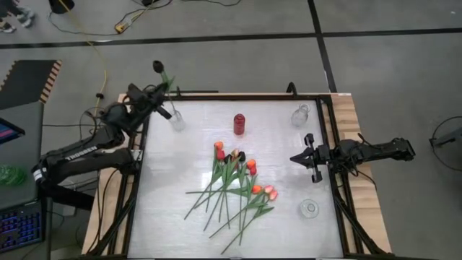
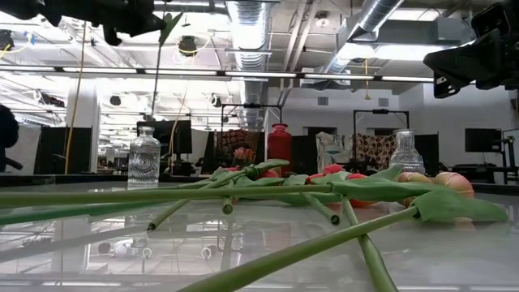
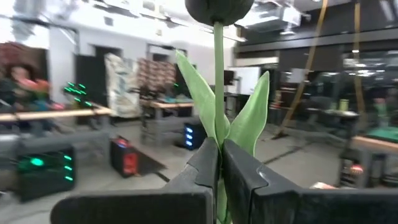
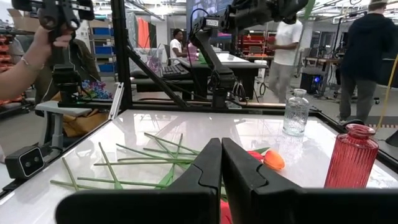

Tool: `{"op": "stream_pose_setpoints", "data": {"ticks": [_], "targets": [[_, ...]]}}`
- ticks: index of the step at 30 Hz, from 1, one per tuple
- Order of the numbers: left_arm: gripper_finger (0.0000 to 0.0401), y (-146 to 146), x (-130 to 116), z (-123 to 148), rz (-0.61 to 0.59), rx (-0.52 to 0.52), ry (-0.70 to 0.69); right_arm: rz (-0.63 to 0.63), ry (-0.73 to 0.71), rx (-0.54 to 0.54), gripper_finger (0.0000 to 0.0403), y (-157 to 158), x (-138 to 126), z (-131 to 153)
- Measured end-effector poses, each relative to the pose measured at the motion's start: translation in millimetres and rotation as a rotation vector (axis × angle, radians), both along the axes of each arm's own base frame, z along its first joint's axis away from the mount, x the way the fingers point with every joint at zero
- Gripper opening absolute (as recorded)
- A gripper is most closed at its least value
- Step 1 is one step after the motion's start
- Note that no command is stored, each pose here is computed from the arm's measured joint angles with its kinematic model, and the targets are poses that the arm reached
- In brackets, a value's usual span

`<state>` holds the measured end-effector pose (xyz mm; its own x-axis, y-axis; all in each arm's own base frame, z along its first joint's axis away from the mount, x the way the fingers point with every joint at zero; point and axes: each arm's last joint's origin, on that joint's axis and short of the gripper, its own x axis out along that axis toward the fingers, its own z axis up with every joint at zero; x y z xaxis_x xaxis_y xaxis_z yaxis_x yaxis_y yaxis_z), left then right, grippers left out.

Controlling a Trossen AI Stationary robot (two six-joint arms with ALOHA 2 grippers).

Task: Sort flowers into vase by color
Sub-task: Put the left black flower into the top left transparent vase

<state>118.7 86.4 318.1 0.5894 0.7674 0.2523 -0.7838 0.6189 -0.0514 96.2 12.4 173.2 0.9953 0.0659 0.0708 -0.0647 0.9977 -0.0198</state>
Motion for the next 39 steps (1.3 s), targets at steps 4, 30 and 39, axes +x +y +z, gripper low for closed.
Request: {"op": "stream_pose_setpoints", "data": {"ticks": [4,30,39], "targets": [[0.0,4.5,-3.9,1.3,0.064,0.031,0.022,0.0,0.0,0.0,0.004,0.0,0.0,0.0],[0.0,25.9,3.1,-11.7,0.145,-0.023,0.109,0.001,0.0,0.0,0.004,0.0,0.0,0.1],[0.0004,29.4,7.5,-17.8,0.144,-0.05,0.149,0.001,0.0,0.0,0.004,0.0,0.0,0.1]]}}
